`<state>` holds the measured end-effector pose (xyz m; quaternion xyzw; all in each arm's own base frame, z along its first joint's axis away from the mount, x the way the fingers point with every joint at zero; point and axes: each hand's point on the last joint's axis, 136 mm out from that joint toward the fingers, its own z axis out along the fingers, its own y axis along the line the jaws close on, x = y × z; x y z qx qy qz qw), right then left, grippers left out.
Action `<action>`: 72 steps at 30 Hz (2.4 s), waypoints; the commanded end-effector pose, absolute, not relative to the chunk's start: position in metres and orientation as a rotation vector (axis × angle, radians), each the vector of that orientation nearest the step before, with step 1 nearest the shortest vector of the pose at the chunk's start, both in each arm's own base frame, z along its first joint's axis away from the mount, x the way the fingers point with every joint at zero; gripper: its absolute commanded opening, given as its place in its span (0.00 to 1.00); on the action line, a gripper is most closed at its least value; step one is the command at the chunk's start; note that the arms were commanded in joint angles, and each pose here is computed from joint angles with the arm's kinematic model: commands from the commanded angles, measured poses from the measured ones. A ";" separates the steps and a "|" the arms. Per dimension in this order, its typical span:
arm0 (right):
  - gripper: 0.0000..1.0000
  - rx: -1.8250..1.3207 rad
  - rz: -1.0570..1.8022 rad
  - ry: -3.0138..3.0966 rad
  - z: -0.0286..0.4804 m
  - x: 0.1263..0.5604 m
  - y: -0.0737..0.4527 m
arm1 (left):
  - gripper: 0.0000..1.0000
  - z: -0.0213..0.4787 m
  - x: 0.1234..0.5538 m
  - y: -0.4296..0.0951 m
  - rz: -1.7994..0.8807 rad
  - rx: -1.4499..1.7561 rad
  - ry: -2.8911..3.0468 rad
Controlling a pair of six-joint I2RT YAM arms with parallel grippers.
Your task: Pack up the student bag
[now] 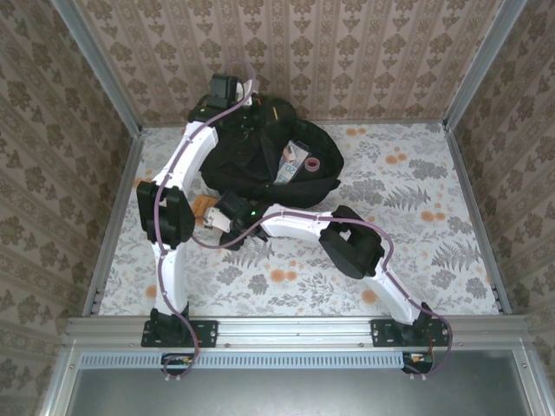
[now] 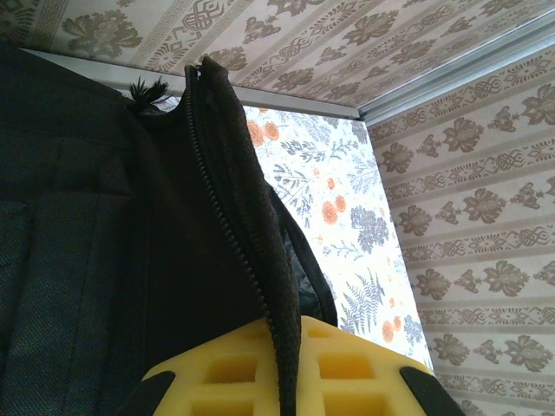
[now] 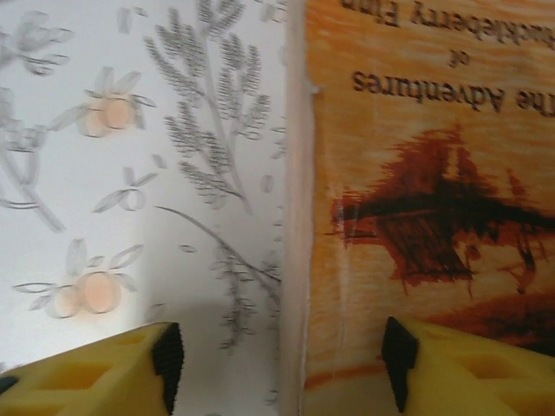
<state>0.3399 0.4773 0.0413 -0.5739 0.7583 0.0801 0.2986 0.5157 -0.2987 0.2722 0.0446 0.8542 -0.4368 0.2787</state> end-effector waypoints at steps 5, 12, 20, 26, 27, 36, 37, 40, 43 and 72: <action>0.55 -1.415 -0.024 1.924 0.063 0.374 0.465 | 0.00 0.274 0.514 -0.311 -1.205 0.148 2.284; 0.50 -1.392 -0.085 1.855 0.080 0.384 0.465 | 0.00 0.275 0.514 -0.312 -1.215 0.150 2.282; 0.41 -1.364 -0.114 1.810 0.090 0.392 0.468 | 0.00 0.279 0.514 -0.312 -1.225 0.154 2.272; 0.17 -1.421 -0.192 1.784 0.075 0.404 0.472 | 0.00 0.280 0.514 -0.312 -1.227 0.150 2.270; 0.11 -1.432 -0.198 1.778 0.074 0.404 0.473 | 0.00 0.280 0.514 -0.313 -1.227 0.152 2.269; 0.00 -1.465 -0.178 1.740 0.077 0.391 0.470 | 0.00 0.281 0.514 -0.312 -1.227 0.150 2.267; 0.00 -1.473 -0.175 1.739 0.077 0.388 0.468 | 0.00 0.281 0.514 -0.312 -1.228 0.149 2.267; 0.00 -1.492 -0.172 1.725 0.078 0.371 0.460 | 0.00 0.285 0.513 -0.312 -1.228 0.152 2.261; 0.00 -1.485 -0.170 1.736 0.081 0.349 0.442 | 0.00 0.286 0.512 -0.312 -1.228 0.155 2.261; 0.63 -1.346 0.377 1.938 0.106 0.123 0.367 | 0.69 0.316 0.391 -0.286 -1.046 0.201 2.289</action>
